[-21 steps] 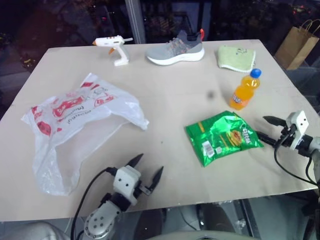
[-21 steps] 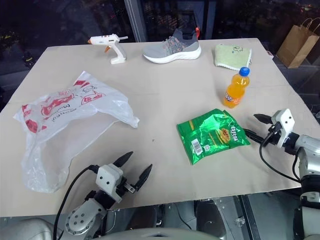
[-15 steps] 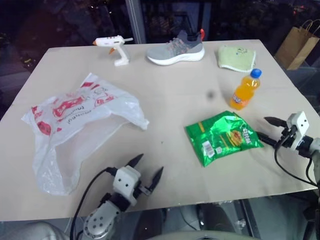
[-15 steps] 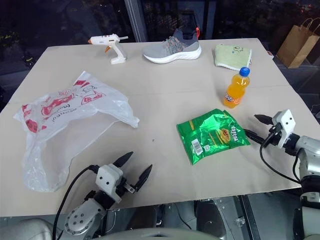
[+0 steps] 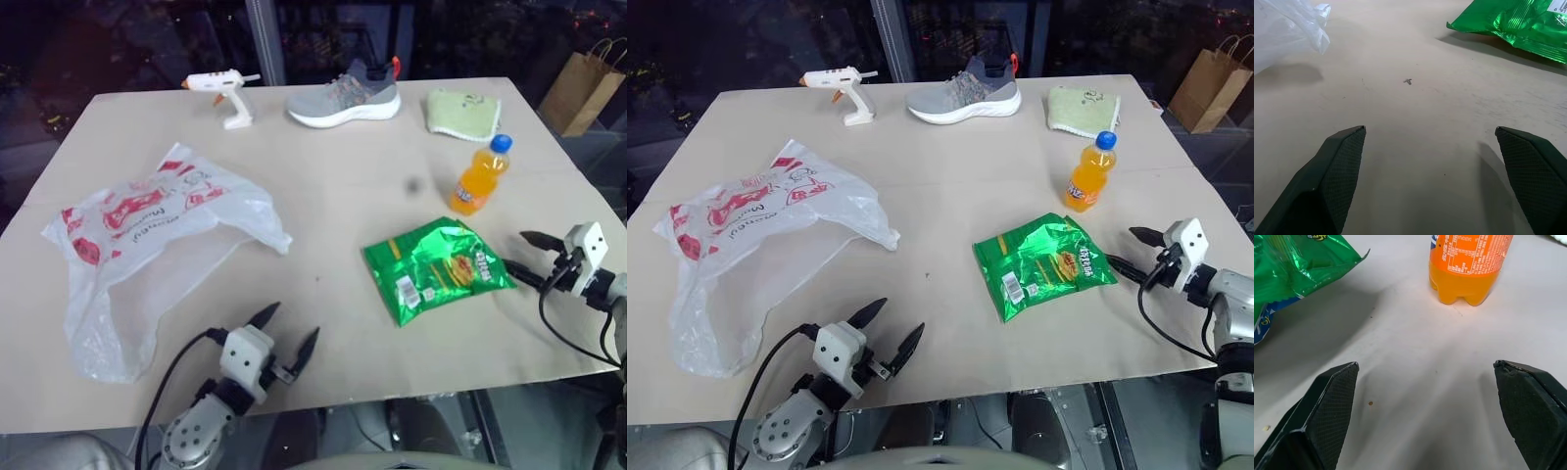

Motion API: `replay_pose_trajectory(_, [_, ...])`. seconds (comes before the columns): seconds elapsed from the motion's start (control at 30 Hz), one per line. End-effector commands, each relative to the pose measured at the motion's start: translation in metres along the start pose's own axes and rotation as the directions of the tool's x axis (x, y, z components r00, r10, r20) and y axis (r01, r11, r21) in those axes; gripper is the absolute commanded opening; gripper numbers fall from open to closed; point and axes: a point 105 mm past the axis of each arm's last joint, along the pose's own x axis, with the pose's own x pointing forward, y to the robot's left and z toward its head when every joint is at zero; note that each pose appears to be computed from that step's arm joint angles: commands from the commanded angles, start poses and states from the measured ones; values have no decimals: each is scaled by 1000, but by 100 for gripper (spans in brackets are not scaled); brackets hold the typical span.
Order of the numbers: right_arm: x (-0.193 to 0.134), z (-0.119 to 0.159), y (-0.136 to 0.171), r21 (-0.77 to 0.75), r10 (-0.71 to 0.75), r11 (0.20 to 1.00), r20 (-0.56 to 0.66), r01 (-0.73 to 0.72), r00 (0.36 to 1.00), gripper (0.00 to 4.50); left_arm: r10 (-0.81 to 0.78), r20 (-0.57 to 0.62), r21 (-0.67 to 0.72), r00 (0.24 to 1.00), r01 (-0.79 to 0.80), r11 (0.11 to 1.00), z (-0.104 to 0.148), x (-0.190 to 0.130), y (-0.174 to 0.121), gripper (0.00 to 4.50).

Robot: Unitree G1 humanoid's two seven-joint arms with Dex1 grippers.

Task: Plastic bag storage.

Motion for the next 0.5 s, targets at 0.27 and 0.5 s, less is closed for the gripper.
replay_pose_trajectory(0.27, [-1, 35, -18, -83, -26, 996, 87, 34, 996, 450, -36, -19, 6, 999, 36, 999, 16, -23, 0, 441])
replay_pose_trajectory(0.5, [18, 96, -5, -38, 99, 995, 255, -93, 962, 450, 34, 11, 8, 999, -34, 999, 53, -66, 17, 441])
